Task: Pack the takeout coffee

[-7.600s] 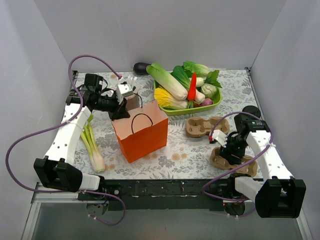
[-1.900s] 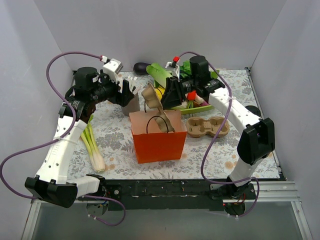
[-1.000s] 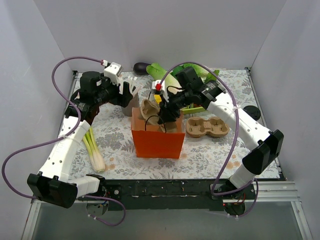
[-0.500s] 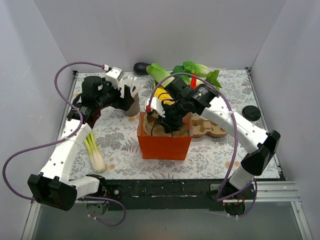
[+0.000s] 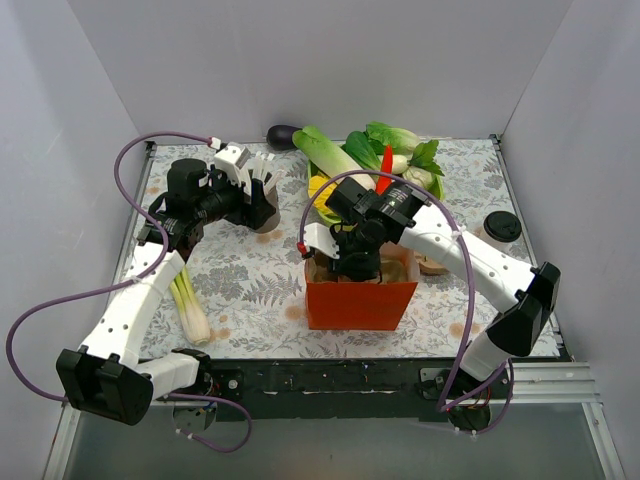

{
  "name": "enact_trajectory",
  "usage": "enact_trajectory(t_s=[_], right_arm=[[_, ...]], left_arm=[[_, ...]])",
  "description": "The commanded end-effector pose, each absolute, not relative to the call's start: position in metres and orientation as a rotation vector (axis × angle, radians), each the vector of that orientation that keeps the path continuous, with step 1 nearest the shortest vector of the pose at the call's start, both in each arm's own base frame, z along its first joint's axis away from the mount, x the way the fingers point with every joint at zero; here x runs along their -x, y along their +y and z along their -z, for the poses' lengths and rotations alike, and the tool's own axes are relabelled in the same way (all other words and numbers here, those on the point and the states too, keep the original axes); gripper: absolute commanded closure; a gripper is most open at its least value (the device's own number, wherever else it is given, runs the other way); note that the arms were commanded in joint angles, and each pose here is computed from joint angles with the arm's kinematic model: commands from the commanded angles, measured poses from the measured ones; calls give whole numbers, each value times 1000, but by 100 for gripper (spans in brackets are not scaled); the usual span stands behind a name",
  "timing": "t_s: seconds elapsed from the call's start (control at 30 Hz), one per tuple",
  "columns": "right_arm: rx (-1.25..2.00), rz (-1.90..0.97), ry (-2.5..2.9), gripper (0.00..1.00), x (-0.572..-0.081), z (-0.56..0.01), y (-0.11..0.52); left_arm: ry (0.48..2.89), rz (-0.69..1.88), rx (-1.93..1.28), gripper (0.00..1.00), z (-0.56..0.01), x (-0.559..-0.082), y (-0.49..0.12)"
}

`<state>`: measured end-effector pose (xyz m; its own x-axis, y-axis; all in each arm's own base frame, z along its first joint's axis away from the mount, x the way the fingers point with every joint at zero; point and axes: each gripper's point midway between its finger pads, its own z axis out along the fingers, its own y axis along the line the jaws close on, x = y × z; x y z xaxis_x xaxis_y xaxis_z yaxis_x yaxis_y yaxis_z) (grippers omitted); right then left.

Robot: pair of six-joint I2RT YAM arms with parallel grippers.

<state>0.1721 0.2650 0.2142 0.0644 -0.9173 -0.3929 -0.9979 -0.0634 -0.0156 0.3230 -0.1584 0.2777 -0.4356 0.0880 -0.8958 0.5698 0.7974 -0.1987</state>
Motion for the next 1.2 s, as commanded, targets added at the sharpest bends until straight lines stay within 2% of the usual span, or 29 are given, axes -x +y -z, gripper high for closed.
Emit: enact_trajectory(t_s=[0.0,0.67,0.77,0.93,1.03,1.17], right_arm=[[2086,-322,1973,99,-168,-208,247],[2053,-217,1977,99,-172,-207,230],[2044,-260,1933,99,-172,-217,238],[2054,-281,1893,99,-171,-218,241],[2070,-265,1915,99,-169,-211,236],[2025,-243,1917,99,-173,-212,235]], left_arm=[[1921,624,-501,26,-291,-313,-160],[1930,688,-528,26,-284,-303,-167],[1859,804,-626,26,-298,-289,-183],[1770,1137,-589,24,-339,-279,-216],[1778,1245,-606,17,-337,-279,-228],[1788,1336,-690,16,-326,-270,-240]])
